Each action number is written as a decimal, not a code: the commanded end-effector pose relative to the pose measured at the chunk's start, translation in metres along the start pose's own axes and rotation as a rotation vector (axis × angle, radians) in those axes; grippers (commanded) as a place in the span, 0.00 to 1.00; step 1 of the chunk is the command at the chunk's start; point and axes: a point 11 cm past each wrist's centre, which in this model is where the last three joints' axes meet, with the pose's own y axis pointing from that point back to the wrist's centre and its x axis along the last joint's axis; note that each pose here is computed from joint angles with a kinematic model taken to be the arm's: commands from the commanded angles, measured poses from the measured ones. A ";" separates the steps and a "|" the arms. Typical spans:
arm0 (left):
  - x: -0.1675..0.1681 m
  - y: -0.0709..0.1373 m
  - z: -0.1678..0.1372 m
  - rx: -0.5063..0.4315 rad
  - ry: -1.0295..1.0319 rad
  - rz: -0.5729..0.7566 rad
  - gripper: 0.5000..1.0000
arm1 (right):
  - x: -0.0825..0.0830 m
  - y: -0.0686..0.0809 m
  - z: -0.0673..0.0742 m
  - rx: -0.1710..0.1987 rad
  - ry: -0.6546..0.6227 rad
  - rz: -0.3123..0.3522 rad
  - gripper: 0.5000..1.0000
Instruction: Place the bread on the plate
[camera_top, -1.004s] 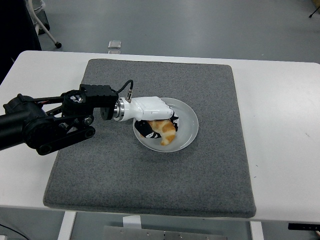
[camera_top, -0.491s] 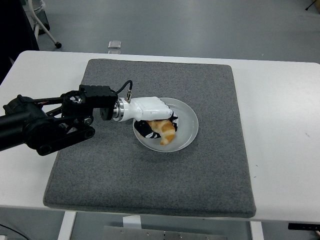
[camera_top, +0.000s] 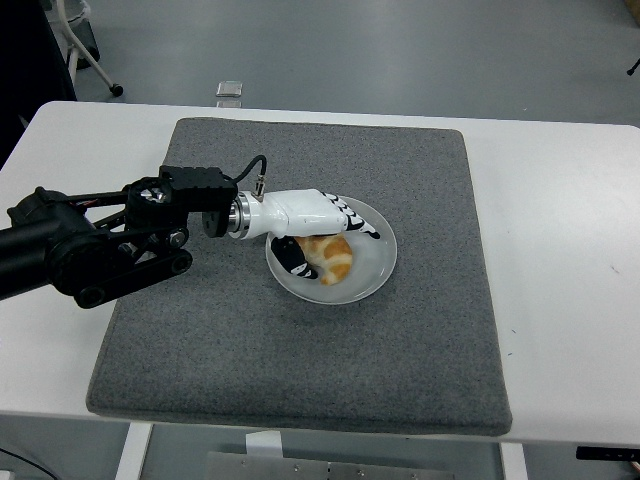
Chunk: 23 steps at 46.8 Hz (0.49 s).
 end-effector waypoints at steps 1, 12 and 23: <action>0.005 0.001 0.002 -0.010 0.015 0.015 0.98 | 0.000 0.000 0.000 0.000 0.000 0.000 0.86; 0.034 0.006 0.015 -0.057 0.058 0.096 0.98 | 0.000 0.000 0.000 0.000 -0.001 0.000 0.86; 0.075 0.031 0.001 -0.060 0.252 0.245 0.98 | 0.000 0.000 0.000 0.000 0.000 0.000 0.86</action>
